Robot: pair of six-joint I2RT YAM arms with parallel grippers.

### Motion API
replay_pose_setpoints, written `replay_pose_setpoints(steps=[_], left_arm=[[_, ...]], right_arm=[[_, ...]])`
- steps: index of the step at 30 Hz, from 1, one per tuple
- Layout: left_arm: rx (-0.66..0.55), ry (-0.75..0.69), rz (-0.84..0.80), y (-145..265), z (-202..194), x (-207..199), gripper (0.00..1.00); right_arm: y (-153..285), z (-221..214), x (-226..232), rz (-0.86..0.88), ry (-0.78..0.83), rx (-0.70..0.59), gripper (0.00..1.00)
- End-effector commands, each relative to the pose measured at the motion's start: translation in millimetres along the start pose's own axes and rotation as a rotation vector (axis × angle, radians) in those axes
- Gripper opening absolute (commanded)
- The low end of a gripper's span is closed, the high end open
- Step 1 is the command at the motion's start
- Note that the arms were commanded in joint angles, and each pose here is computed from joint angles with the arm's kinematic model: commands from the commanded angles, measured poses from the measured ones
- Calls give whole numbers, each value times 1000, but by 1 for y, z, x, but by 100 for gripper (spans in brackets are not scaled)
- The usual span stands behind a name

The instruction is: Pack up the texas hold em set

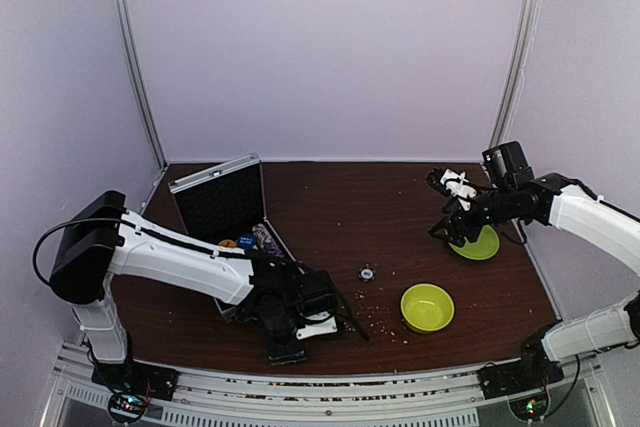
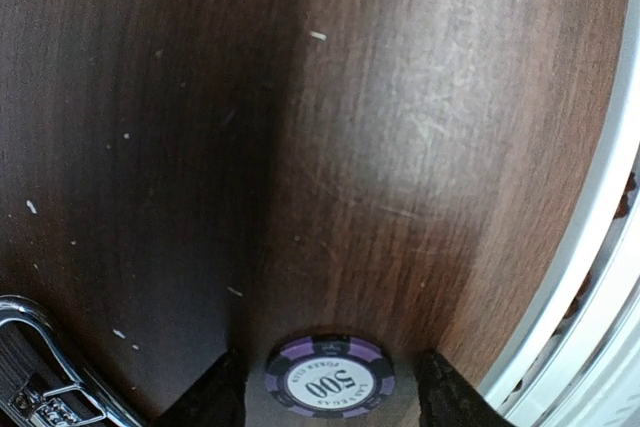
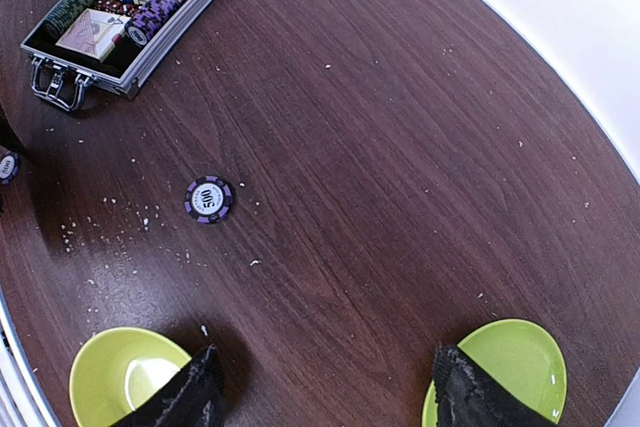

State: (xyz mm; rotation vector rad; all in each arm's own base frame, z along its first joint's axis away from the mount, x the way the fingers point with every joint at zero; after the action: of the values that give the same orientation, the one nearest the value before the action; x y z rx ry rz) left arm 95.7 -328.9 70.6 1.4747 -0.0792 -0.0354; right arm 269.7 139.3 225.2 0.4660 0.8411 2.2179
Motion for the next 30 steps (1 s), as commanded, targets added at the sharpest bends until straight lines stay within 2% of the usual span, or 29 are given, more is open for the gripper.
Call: replay_pose_setpoints(steps=[1,9,11,14,18,30], left_arm=[[131,0,-45,-27,-29,-13,60],[156,-1,-50,-31,-33,-14,49],[168,1,-48,-31,-36,-14,49],[185,11,-36,-30,-40,-13,56],[199,16,-37,-29,-42,-14,56],[206,24,-21,-28,-40,-11,38]], right_arm=[[3,6,-1,5,9,-8,72],[2,6,0,13,7,-5,72],[2,6,0,16,5,-2,72],[2,6,1,17,6,-3,72],[2,6,1,19,5,-2,72],[3,6,2,26,6,-3,72]])
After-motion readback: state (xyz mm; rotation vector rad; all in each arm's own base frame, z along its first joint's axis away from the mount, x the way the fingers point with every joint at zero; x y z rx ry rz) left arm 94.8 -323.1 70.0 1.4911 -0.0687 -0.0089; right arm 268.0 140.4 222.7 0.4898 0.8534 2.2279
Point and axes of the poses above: each gripper's point midway between its finger pads, its own y axis back along the fingers, its own x axis along the line the jaws close on, z = x × y, the point moved 6 cm from there along y, back along the fingers, and after that the axes turned 15 degrees about -y, right-handed, at the moved point
